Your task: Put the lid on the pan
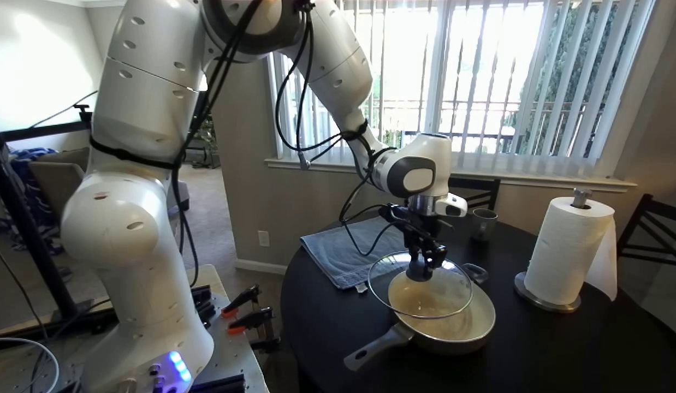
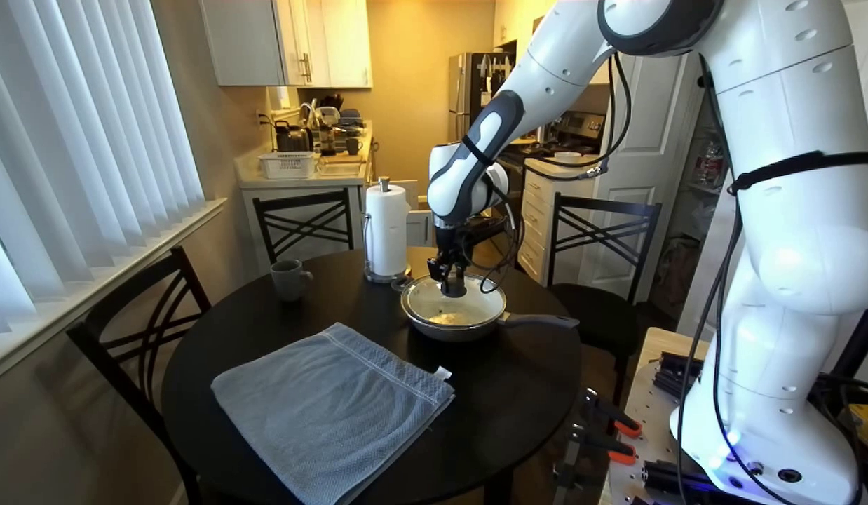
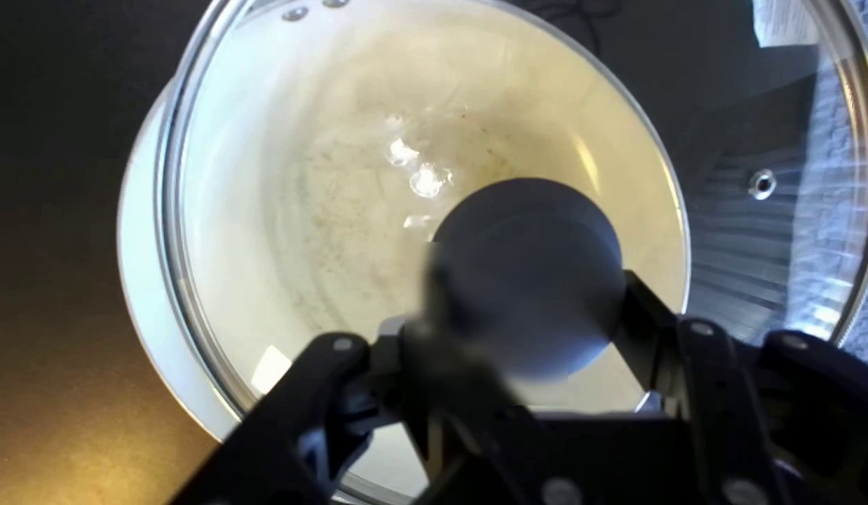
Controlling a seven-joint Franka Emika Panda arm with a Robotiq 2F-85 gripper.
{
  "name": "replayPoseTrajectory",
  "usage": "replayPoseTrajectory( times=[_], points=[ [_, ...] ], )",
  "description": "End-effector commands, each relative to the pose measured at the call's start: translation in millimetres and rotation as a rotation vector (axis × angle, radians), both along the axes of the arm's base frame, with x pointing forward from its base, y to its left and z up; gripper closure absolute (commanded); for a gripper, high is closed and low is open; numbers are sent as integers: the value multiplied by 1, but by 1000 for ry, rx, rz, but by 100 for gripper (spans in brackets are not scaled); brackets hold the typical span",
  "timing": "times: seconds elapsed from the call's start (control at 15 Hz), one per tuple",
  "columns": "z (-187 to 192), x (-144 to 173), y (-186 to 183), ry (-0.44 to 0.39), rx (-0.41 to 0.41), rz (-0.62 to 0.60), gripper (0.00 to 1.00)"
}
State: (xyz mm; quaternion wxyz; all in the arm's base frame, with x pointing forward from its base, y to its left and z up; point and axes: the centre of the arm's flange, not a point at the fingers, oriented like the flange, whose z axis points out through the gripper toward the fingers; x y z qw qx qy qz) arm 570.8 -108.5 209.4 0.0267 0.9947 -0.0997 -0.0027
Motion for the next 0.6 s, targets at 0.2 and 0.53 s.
replayPoseTrajectory(
  times=[0.2,0.53],
  points=[
    [25,9,-33,56,8,-91,67],
    [22,33,-34,92,-4,-133,67]
  ],
)
